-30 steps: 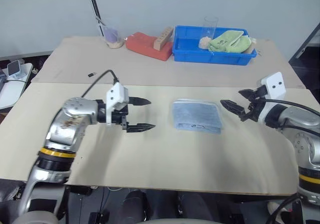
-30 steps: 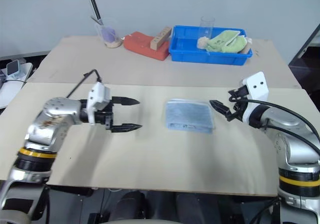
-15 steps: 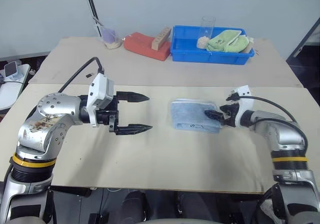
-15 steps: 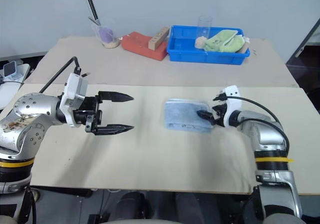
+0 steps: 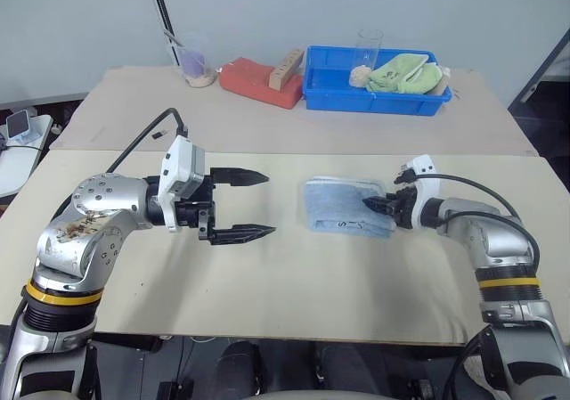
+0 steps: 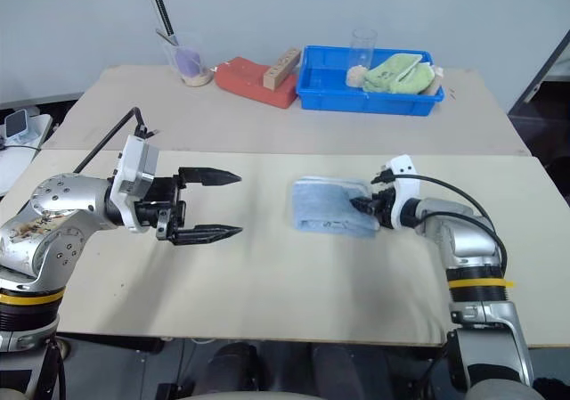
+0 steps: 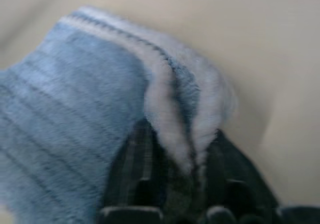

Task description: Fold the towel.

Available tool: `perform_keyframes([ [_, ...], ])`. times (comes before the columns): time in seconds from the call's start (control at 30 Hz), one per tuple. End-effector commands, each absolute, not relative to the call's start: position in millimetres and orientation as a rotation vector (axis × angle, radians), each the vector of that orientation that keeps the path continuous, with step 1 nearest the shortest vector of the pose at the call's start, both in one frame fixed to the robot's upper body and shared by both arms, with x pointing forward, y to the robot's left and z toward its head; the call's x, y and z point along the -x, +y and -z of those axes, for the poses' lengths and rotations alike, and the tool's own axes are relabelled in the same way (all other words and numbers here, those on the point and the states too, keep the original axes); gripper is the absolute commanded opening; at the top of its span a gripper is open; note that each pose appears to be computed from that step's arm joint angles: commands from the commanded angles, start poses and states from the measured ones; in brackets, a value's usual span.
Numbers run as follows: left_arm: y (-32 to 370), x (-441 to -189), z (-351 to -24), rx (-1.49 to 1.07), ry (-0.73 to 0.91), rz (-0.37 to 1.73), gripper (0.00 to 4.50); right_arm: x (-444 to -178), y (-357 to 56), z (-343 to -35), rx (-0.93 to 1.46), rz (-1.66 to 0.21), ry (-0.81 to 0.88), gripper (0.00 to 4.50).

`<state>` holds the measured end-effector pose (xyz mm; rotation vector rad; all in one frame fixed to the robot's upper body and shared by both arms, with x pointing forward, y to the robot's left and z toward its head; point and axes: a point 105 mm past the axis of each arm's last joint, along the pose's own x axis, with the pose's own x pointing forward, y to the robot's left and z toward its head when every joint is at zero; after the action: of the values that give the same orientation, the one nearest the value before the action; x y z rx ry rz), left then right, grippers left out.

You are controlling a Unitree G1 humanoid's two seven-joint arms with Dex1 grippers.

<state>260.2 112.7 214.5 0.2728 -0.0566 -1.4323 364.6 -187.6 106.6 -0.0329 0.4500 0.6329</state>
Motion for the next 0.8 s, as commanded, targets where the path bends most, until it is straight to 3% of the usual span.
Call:
perform_keyframes([
  [0.03,109.4,-253.2,-224.5,-0.279,-0.103,1.464,4.5,-371.4,-200.4,-131.9,0.066,-0.576,0.342,0.03],
  [0.3,98.8,-256.9,-228.3,-0.262,-0.138,1.466,4.5,-397.5,-278.9,-158.0,0.024,-0.166,0.224,0.03],
  [0.53,99.0,-266.1,-226.0,-0.264,-0.097,1.442,4.5,-393.7,-296.5,-126.4,-0.103,-0.053,0.331,0.03],
  [0.57,99.9,-268.1,-225.1,-0.267,-0.095,1.425,4.5,-394.2,-298.3,-127.3,-0.116,-0.036,0.322,0.93],
  [0.77,113.2,-278.5,-217.8,-0.284,-0.057,1.308,4.5,-393.7,-307.5,-145.9,-0.175,0.019,0.256,3.03],
  [0.8,117.6,-278.6,-215.7,-0.29,-0.046,1.288,4.5,-393.2,-310.4,-152.0,-0.167,0.031,0.239,3.03],
])
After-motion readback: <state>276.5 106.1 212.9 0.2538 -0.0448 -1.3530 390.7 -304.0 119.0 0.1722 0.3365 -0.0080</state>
